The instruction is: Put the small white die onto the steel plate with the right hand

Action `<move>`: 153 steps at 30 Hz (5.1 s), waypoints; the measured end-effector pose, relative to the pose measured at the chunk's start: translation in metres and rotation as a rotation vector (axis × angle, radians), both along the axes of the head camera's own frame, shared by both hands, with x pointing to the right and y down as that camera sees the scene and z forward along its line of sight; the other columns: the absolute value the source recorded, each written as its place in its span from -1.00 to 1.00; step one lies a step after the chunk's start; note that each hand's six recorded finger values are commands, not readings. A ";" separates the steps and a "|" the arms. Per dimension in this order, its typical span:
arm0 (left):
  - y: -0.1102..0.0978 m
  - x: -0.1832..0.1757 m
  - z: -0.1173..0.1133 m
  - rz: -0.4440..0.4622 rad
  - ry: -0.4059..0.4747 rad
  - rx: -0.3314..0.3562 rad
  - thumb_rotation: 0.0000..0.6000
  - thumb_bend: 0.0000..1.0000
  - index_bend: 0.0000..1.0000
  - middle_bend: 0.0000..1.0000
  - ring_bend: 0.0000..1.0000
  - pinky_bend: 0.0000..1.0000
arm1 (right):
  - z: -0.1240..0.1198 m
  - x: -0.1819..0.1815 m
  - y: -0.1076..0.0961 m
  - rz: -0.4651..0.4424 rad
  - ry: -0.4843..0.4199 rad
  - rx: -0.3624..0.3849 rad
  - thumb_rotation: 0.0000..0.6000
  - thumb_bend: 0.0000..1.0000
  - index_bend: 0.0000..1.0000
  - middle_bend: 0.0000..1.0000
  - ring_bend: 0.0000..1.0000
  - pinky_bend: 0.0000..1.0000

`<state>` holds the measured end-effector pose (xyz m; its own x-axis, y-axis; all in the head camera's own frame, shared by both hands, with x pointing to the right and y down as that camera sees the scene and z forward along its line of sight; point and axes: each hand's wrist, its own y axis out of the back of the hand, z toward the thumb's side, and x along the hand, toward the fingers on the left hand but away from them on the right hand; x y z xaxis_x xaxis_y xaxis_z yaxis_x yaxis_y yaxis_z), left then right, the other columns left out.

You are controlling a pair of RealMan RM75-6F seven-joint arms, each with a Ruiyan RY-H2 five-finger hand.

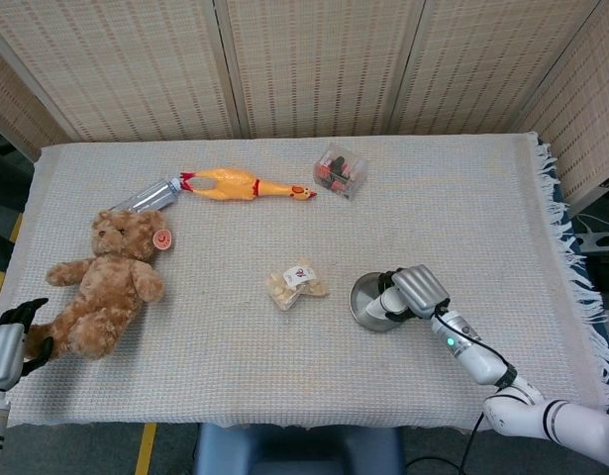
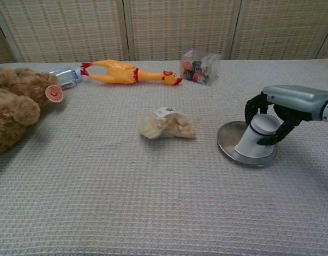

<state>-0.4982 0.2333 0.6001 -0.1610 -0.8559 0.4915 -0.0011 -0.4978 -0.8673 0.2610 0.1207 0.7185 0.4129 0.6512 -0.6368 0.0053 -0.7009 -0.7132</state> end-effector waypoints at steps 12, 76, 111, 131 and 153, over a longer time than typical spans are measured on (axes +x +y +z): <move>0.000 0.000 0.001 0.001 -0.001 -0.007 1.00 -0.19 -0.61 -0.57 -0.50 -0.19 | 0.014 -0.007 -0.027 -0.022 0.023 0.191 1.00 -0.83 0.07 -0.01 -0.07 0.48; 0.002 0.001 0.004 0.003 -0.011 -0.030 1.00 -0.19 -0.61 -0.57 -0.50 -0.19 | 0.020 0.009 -0.035 0.058 -0.085 0.141 1.00 -0.83 0.07 -0.01 -0.07 0.49; 0.003 0.001 0.004 0.000 -0.017 -0.039 1.00 -0.19 -0.61 -0.57 -0.50 -0.19 | -0.029 0.097 0.011 0.168 0.089 0.227 1.00 -0.83 -0.27 -0.11 -0.32 0.38; 0.003 0.001 0.004 0.000 -0.022 -0.045 1.00 -0.19 -0.61 -0.57 -0.50 -0.19 | -0.025 0.109 0.016 0.166 -0.004 0.256 1.00 -0.83 -0.71 -0.67 -0.97 -0.32; 0.003 0.014 -0.005 0.064 -0.023 -0.003 1.00 -0.19 -0.61 -0.58 -0.50 -0.20 | -0.147 0.170 0.051 0.401 0.222 0.489 1.00 -0.83 -0.79 -0.77 -1.00 -0.65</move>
